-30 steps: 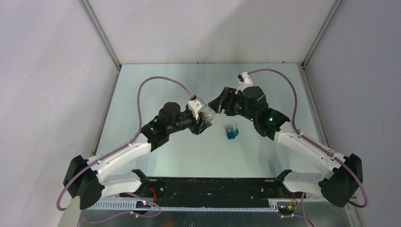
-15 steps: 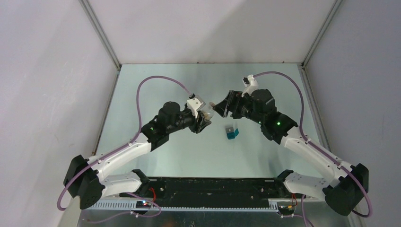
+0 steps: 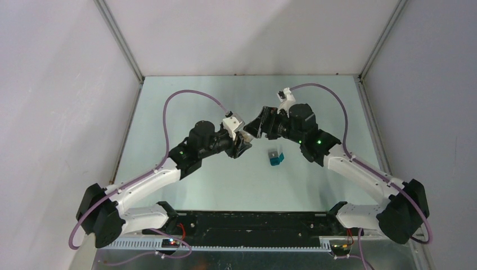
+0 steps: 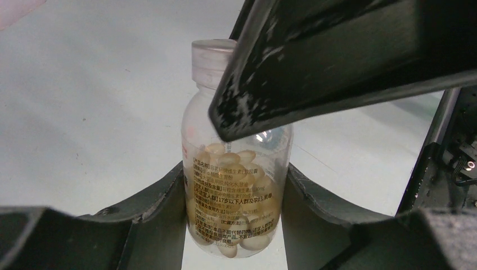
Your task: Sort the pills into containers
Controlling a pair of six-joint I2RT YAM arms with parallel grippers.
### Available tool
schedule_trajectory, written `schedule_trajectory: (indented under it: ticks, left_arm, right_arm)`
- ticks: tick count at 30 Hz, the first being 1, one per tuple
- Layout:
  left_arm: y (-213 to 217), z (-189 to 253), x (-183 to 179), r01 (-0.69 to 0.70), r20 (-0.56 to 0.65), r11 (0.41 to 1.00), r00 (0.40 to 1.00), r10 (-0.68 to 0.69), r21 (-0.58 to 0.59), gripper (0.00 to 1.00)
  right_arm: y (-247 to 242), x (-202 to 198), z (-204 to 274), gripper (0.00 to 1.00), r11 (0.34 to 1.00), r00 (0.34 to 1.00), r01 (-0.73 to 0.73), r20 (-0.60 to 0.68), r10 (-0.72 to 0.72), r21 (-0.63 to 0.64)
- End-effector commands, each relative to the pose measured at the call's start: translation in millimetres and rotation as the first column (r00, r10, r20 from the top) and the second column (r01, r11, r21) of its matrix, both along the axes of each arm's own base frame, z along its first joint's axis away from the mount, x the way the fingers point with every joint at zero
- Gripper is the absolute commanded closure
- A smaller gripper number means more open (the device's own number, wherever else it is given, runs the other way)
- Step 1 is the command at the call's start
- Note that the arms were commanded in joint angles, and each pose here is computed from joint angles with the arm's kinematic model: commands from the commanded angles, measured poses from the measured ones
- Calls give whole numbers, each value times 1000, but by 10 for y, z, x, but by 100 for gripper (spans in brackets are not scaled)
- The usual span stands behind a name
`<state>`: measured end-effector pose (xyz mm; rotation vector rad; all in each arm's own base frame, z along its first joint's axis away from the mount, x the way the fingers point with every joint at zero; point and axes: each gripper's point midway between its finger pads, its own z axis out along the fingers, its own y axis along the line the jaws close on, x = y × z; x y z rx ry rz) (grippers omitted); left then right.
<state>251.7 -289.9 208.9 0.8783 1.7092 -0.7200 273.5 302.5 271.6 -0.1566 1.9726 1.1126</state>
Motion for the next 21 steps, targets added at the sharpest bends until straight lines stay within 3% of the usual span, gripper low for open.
schedule_trajectory:
  ticks: [1,4,7,9,12,14,18,21]
  left_arm:
    - [-60,309,57,4,53,997,999,-1,-71,100]
    - [-52,311,67,-2,54,997,999,6,-71,100]
    - [-56,311,68,-1,53,998,999,5,-69,100]
    - [-56,292,70,-2,49,998,999,6,-65,100]
    - [-57,290,77,-3,48,998,999,6,-65,100]
    - [-62,284,76,-1,46,998,999,4,-64,100]
    - [-59,263,73,-1,40,998,999,3,-59,100]
    - [-58,261,65,1,39,998,999,1,-58,100]
  right_arm:
    - [99,27,208,22,998,1000,-28,14,27,60]
    - [92,33,219,39,998,1000,-21,9,20,66]
    - [60,46,259,47,997,1000,-10,18,9,72]
    - [45,46,277,44,997,1000,-9,25,7,72]
    - [35,38,308,27,997,999,-14,30,11,79]
    - [31,38,328,23,996,999,-16,33,13,86]
    - [20,46,377,38,994,1000,-16,24,13,112]
    - [26,38,368,58,993,999,-29,19,27,114]
